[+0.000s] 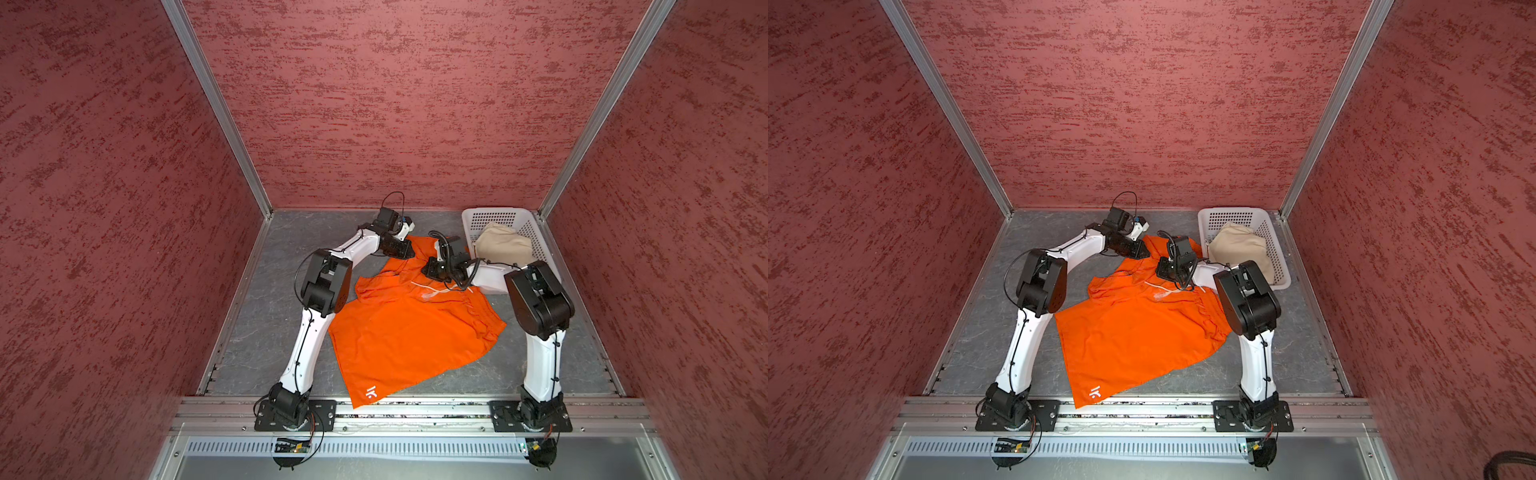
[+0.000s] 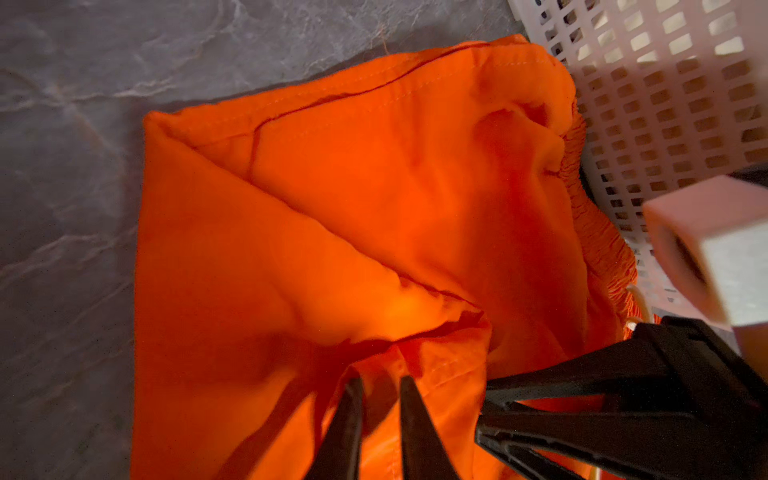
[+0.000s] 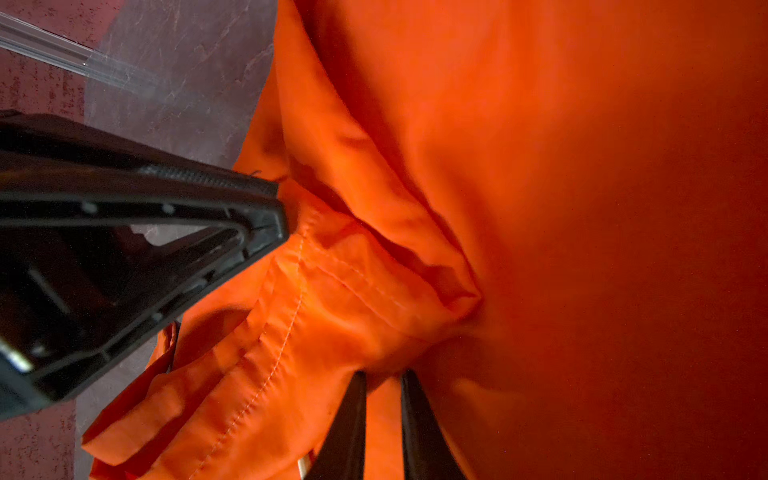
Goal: Fold and stack the shorts
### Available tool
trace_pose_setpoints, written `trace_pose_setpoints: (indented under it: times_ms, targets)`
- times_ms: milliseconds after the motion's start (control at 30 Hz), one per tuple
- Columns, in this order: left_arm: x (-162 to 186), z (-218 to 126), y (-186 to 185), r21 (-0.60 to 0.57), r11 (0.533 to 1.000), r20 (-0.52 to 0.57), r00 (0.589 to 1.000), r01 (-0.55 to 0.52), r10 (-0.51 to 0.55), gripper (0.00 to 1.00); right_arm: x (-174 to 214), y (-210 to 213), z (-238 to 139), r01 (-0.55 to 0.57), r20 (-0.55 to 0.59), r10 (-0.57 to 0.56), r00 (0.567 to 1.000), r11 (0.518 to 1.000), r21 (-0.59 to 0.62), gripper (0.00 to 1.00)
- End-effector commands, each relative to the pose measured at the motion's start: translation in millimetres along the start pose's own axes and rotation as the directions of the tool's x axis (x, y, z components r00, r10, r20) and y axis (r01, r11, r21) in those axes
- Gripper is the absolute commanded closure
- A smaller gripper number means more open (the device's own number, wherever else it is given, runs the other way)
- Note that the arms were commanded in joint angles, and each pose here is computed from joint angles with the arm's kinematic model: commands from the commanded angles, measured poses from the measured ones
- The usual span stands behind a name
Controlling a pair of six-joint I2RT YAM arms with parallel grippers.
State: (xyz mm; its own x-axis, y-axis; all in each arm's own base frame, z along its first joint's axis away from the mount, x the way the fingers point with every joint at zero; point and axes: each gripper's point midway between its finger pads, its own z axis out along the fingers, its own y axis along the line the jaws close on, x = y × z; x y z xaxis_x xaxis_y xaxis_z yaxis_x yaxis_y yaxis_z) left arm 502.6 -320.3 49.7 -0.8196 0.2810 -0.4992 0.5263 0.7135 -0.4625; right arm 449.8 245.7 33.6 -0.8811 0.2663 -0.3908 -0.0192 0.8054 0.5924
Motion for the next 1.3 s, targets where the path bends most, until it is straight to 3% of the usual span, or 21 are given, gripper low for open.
trace_pose_setpoints:
  times_ms: [0,67,267,467,633,800,967,1100,1267]
  targets:
    - [6,8,3,-0.022,1.000,-0.024,1.000,0.000,-0.001,0.94,-7,5,-2,-0.003,0.025,0.003,1.000,1.000,-0.019,0.81]
    - [1,-1,4,-0.048,0.999,-0.009,1.000,-0.005,0.004,1.00,-11,8,-8,0.004,0.044,-0.003,0.999,1.000,-0.024,0.77]
    - [-24,-58,8,-0.133,0.991,0.095,0.995,-0.006,0.018,1.00,-25,15,-31,0.019,0.111,-0.015,0.994,0.999,-0.041,0.60]
    - [-41,-117,32,-0.238,0.971,0.182,0.983,0.036,0.008,1.00,-23,-5,-20,0.019,0.072,-0.022,0.997,0.999,0.033,0.58]
    - [-44,-144,68,-0.342,0.935,0.217,0.976,0.092,-0.017,1.00,-15,-29,-6,0.020,0.025,-0.024,0.999,0.991,0.130,0.56]
    - [-39,-159,122,-0.474,0.863,0.213,0.974,0.172,-0.077,1.00,-10,-46,-5,0.023,0.013,-0.027,1.000,0.978,0.206,0.56]
    - [-28,-173,180,-0.618,0.742,0.208,0.964,0.259,-0.164,1.00,-9,-54,-7,0.028,0.009,-0.031,0.999,0.969,0.247,0.55]
    - [-21,-188,220,-0.660,0.668,0.249,0.939,0.343,-0.236,1.00,-12,-54,-9,0.031,0.016,-0.036,0.999,0.967,0.254,0.54]
    - [-13,-210,249,-0.721,0.574,0.249,0.918,0.388,-0.307,0.53,-20,-39,-14,0.038,0.042,-0.048,0.998,0.978,0.206,0.50]
